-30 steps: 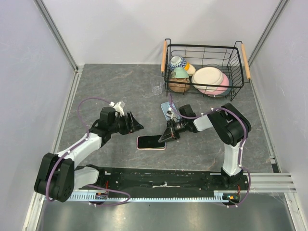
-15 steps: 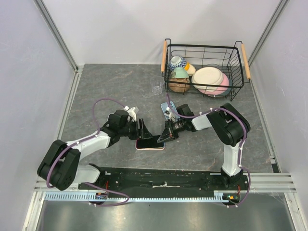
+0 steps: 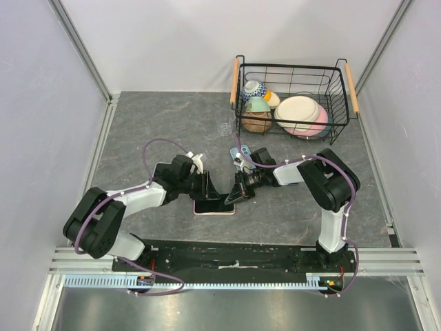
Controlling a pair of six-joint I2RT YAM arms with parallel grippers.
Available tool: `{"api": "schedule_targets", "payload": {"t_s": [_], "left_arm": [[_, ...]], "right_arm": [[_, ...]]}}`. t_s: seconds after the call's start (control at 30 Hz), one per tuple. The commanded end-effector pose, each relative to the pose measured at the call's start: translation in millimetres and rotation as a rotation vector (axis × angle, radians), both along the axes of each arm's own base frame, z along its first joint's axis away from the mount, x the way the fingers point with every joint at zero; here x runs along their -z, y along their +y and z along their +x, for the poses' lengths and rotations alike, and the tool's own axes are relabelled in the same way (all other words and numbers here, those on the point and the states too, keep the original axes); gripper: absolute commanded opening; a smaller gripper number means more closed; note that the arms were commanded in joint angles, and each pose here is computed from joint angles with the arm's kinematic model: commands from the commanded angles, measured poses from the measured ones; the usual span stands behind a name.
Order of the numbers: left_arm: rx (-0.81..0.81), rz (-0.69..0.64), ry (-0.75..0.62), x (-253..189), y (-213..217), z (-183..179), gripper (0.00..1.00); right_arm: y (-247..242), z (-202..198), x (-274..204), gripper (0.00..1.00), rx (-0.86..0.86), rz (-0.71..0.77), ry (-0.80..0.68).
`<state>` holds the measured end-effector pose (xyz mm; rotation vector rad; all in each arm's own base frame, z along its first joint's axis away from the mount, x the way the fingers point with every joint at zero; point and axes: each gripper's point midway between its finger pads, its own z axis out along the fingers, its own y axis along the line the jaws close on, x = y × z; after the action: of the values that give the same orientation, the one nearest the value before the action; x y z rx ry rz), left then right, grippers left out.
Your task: Put the phone into the phone case
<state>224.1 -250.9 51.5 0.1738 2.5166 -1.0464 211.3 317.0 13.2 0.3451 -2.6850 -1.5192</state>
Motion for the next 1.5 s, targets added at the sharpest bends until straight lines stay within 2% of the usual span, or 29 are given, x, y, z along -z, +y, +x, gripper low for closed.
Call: {"api": "schedule_targets", "payload": {"t_s": [0.0,0.03,0.13,0.23,0.43,0.57,0.67,0.87,1.23,1.47], "left_arm": [[0.034,0.009,-0.029,0,-6,5,0.33],[0.040,0.014,-0.017,3,-6,3,0.25],[0.055,0.021,0.004,9,-7,-1,0.14],[0.079,0.035,0.034,17,-11,-4,0.08],[0.129,0.075,0.073,33,-20,-11,0.05],[0.137,0.181,0.127,56,-11,-20,0.04],[0.145,0.208,0.140,63,-7,-24,0.03],[0.149,0.237,0.151,71,-2,-29,0.02],[0.160,0.280,0.186,83,2,-34,0.02],[0.146,0.309,0.201,90,8,-35,0.02]], "right_arm": [[-54,-34,93,0.07,0.009,-0.495,-0.051],[-54,-33,92,0.08,0.006,-0.497,-0.055],[-55,-33,90,0.09,-0.003,-0.510,-0.071],[-59,-32,90,0.19,-0.019,-0.540,-0.092],[-65,-31,87,0.27,-0.039,-0.597,-0.140],[-69,-28,86,0.29,-0.044,-0.638,-0.168],[-73,-25,83,0.30,-0.044,-0.667,-0.188],[-80,-19,77,0.34,-0.053,-0.724,-0.223],[-94,-7,57,0.38,-0.050,-0.866,-0.312],[-96,-9,52,0.39,-0.087,-0.907,-0.332]]}}
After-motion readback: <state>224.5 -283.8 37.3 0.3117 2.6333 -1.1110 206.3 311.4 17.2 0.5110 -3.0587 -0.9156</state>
